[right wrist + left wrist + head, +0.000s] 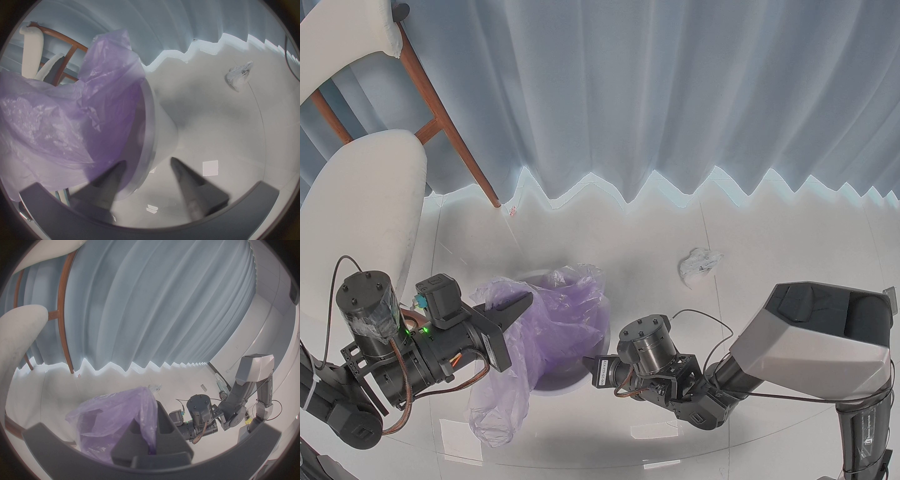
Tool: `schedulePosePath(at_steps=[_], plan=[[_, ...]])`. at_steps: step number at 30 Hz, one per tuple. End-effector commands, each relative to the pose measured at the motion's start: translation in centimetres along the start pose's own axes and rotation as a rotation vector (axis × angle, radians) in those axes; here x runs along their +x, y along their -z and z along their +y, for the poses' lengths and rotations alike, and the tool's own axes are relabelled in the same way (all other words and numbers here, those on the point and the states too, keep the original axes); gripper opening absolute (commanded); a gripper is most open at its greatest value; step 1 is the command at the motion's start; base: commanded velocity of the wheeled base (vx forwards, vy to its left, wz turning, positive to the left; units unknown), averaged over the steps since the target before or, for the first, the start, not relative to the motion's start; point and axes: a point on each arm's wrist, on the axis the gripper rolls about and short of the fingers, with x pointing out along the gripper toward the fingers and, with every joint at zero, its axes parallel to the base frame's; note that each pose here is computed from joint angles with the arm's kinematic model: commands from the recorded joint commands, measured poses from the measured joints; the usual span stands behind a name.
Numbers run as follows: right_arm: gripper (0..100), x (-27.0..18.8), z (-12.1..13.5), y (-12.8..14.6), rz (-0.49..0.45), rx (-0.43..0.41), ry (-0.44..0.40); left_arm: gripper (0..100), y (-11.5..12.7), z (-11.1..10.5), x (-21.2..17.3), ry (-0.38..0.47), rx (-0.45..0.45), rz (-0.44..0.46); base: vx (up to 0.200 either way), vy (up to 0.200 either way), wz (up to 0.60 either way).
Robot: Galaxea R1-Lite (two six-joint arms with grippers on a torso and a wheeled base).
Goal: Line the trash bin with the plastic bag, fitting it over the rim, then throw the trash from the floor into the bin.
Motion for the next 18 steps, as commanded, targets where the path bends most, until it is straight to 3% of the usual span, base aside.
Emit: schedulePosePath(at_steps=[1, 18], plan=[[0, 0.3, 0.0, -0.3, -0.006, 0.003, 0.002, 0, 0.7, 0.0, 0.4, 0.003, -0.003, 0.028, 0.0, 0.0, 0.0], [0, -3.9, -3.2, -2.4, -0.039, 0.046, 0.079, 0, 2.1, -0.7, 0.3, 0.04, -0.052, 0.094, 0.0, 0.0, 0.0]])
